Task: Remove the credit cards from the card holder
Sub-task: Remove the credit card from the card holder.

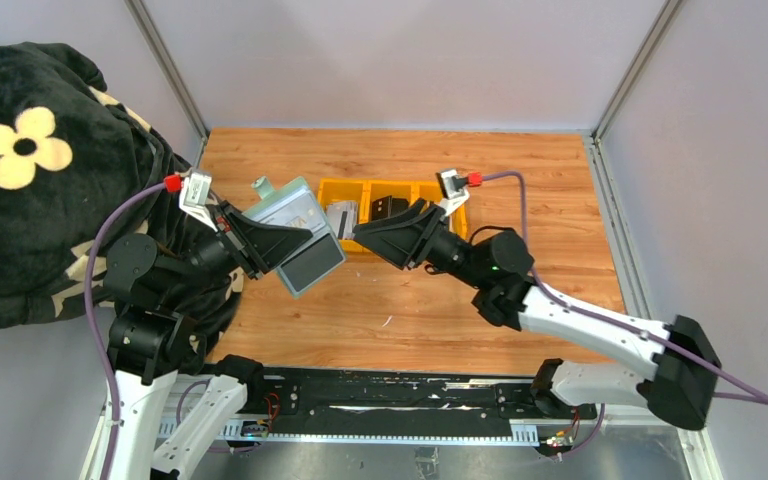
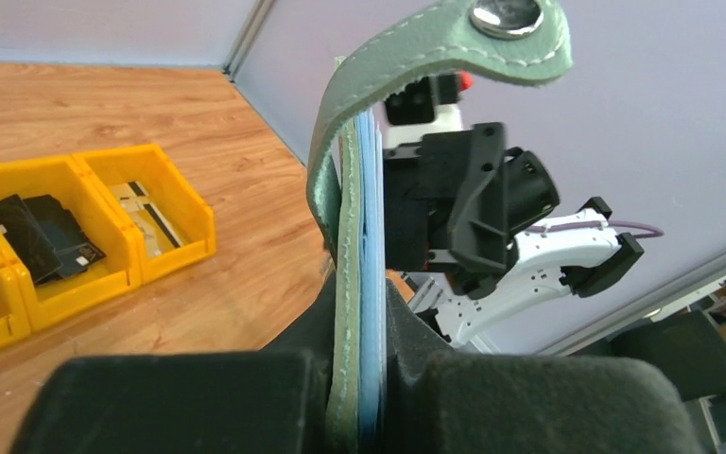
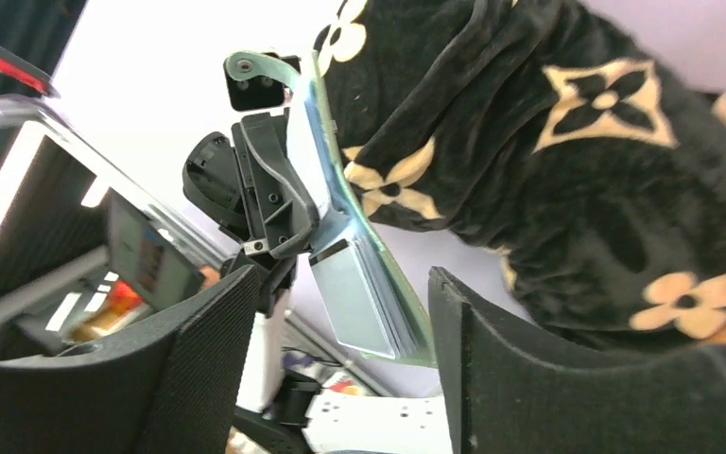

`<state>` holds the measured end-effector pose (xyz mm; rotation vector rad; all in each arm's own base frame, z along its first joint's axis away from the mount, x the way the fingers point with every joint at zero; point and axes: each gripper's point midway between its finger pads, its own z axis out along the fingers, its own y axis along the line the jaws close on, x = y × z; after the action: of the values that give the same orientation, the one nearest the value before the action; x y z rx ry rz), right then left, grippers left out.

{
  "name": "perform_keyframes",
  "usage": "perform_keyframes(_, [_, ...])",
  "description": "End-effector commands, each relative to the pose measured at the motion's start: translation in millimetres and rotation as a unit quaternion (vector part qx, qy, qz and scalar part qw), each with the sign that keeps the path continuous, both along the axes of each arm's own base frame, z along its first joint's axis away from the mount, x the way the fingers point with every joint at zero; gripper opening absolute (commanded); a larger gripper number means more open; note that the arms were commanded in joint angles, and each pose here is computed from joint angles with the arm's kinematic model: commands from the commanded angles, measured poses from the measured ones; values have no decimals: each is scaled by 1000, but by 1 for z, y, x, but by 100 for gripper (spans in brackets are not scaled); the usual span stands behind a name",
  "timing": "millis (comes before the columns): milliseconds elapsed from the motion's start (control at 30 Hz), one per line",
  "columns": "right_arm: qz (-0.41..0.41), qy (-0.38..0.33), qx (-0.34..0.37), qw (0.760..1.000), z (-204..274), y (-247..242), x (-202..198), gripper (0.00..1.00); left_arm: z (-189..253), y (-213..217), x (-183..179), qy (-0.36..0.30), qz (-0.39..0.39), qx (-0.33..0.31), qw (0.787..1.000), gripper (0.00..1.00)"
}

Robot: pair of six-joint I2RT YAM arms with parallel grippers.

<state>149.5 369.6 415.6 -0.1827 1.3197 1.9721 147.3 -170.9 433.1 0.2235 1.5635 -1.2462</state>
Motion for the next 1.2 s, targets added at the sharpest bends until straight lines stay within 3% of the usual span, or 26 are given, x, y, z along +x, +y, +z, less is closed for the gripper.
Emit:
perform_keyframes(0, [-107, -73, -86, 988, -9, -18, 19, 74, 21, -3, -13, -29, -23, -16, 999, 0])
perform_keyframes(167, [-99, -144, -60, 983, 15, -16, 9, 77, 22, -7, -17, -16, -45, -30, 998, 0])
perform_keyframes(500, [70, -234, 35, 969, 47, 11, -42, 79, 25, -10, -23, -9, -64, -36, 997, 0])
perform_keyframes(533, [88, -235, 46, 967, 48, 12, -47, 77, 24, -10, -23, -9, -63, -35, 997, 0])
perform_keyframes(633, [136, -226, 46, 964, 45, 17, -56, 52, 24, -10, -23, -10, -61, -32, 998, 0])
perform_keyframes(667, [147, -223, 38, 963, 43, 18, -57, 42, 23, -9, -22, -11, -59, -30, 998, 2])
perform_keyframes(800, [166, -209, -23, 963, 24, 23, -59, 21, 17, -9, -19, -12, -54, -20, 998, 6])
perform_keyframes(900, [172, -218, -102, 955, 5, 23, -58, 2, 5, -9, -16, -9, -55, 3, 998, 24])
perform_keyframes(967, [169, -242, -177, 939, -12, 21, -57, 0, -4, -11, -17, -9, -68, 30, 997, 43])
perform_keyframes(1067, [181, -261, -265, 910, -32, 11, -57, 0, -17, -16, -19, -6, -102, 64, 993, 50])
perform_keyframes(1167, [197, -267, -310, 891, -41, 3, -58, 0, -26, -19, -26, -5, -135, 81, 987, 49])
